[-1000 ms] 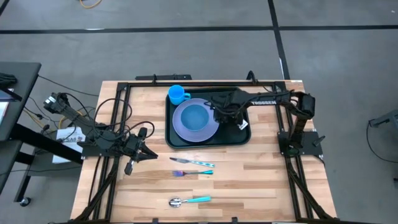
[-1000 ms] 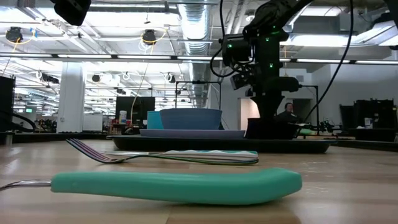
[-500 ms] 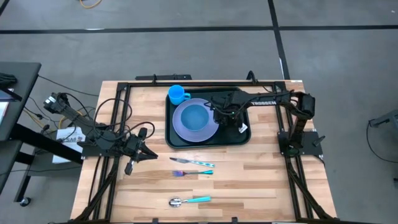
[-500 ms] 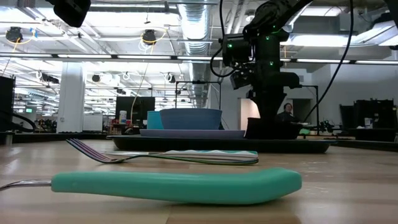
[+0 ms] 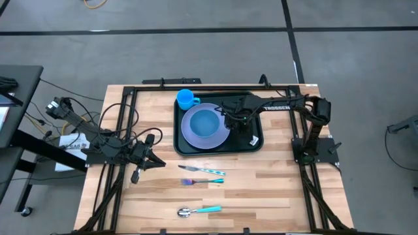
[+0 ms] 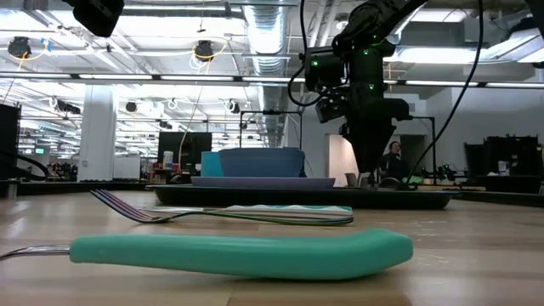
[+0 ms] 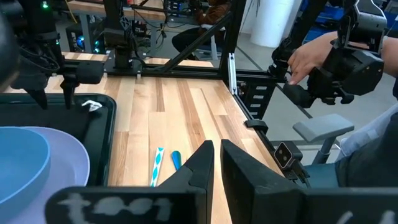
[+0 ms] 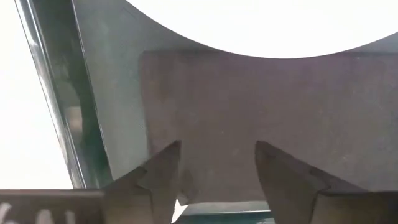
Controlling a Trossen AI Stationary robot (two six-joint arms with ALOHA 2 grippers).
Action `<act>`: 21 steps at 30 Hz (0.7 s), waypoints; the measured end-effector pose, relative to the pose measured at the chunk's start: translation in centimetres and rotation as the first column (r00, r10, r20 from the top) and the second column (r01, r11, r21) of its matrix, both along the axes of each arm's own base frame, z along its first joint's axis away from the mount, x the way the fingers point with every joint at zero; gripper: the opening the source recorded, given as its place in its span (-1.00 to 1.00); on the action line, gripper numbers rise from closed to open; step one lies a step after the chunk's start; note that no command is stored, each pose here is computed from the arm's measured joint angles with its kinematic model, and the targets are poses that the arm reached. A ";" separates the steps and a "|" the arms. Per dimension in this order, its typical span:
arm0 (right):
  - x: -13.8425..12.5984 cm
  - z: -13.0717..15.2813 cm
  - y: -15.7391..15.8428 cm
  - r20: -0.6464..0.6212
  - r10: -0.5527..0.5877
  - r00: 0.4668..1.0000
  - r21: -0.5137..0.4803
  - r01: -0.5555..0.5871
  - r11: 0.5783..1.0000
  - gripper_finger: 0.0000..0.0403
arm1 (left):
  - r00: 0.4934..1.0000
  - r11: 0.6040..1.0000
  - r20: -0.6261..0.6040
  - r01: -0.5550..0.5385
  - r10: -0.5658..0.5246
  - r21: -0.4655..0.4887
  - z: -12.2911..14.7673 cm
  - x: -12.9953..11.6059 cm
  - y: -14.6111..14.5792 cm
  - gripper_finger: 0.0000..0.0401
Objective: Set up tray
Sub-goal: Put the blue fork on the black napkin
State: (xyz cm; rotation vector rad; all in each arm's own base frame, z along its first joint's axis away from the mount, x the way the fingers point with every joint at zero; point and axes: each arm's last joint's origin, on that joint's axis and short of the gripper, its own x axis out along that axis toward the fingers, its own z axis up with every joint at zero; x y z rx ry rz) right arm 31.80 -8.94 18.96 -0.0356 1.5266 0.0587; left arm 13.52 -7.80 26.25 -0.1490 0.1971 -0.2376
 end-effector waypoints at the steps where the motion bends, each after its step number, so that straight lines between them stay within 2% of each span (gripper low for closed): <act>1: 0.0 0.0 0.0 -0.002 0.000 1.000 0.001 0.000 1.000 0.02 | 1.000 1.000 0.000 0.000 0.000 0.000 0.0 0.0 0.0 -0.93; 7: 0.0 0.0 -0.3 0.006 -0.006 1.000 -0.018 0.006 1.000 0.13 | 1.000 1.000 0.000 0.000 0.000 0.000 0.0 0.0 0.0 -0.93; 12: 0.1 0.0 -1.6 0.047 -0.041 0.998 -0.046 0.043 0.998 0.03 | 1.000 1.000 0.000 0.000 0.000 0.000 0.0 0.0 0.0 -0.93; 16: -0.2 0.0 -2.7 0.054 -0.066 0.996 -0.050 0.068 0.996 -0.27 | 1.000 1.000 0.000 0.000 0.000 0.000 0.0 0.0 0.0 -0.93; 21: -0.6 0.0 -3.6 0.045 -0.077 0.996 -0.047 0.080 0.996 -0.88 | 1.000 1.000 0.000 0.000 0.000 0.000 0.0 0.0 0.0 -0.93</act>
